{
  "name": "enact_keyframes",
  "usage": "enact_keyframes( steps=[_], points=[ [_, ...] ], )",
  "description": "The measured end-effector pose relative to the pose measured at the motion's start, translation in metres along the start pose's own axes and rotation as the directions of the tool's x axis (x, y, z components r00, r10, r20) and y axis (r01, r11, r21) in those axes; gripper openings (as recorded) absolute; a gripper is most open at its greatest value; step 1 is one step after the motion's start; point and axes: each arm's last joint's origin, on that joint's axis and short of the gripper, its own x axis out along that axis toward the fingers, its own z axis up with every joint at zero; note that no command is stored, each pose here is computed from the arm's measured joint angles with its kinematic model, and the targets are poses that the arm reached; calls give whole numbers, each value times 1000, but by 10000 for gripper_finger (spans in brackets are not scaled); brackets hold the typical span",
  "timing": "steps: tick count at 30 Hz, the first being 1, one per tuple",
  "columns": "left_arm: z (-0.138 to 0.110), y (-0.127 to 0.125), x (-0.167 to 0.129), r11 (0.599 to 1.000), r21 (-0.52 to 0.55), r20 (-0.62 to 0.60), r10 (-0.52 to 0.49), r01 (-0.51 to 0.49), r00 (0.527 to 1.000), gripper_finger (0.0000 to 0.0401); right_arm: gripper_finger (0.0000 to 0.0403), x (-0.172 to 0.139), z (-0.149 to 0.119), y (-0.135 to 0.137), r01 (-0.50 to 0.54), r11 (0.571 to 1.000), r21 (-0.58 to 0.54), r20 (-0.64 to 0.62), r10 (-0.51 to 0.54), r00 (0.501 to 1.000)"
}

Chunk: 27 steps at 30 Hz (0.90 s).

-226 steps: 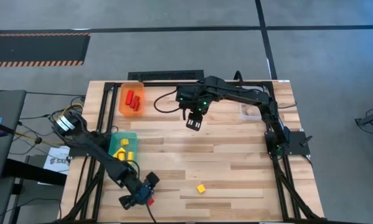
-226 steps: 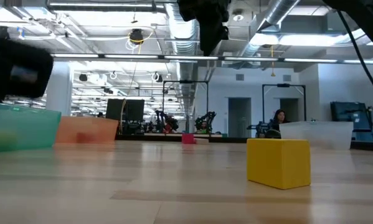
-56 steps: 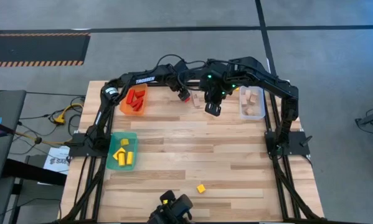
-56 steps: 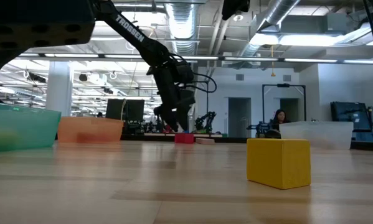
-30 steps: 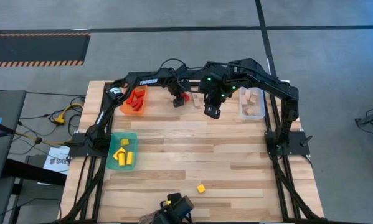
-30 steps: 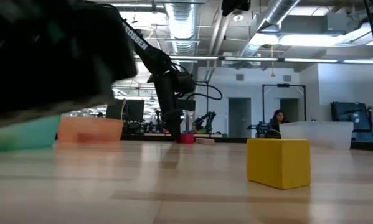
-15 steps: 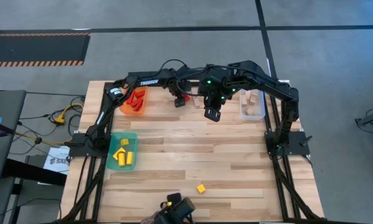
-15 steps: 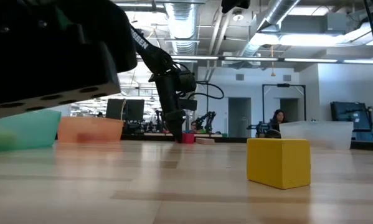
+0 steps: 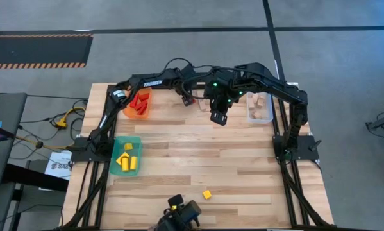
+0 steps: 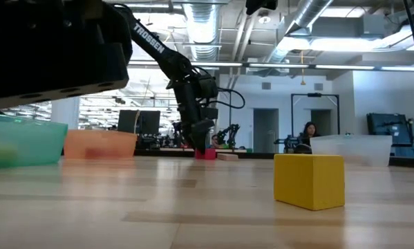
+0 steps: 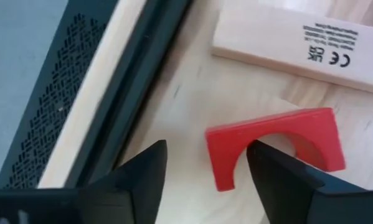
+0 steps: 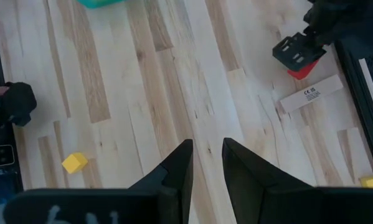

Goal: Sort & place blocks by color
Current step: Put the red wooden block into the orange bin

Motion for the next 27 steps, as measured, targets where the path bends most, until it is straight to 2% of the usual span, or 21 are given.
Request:
enact_keyframes(
  steps=[12,15,20,27],
  points=[
    [0,-1,2,998,52,21,-37,35,999,144,107,0,0,0,1,1000,-2,0,-1,1000],
    [0,-1,2,999,46,20,-21,21,1000,109,107,0,0,0,1,1000,-2,0,-1,1000],
    [1,0,1,999,36,24,-6,5,1000,22,107,0,0,0,0,1000,-2,0,0,1000],
    [-3,-2,-13,997,42,-17,-62,63,998,14,107,-3,-2,7,-7,1000,4,5,7,1000]
  ],
)
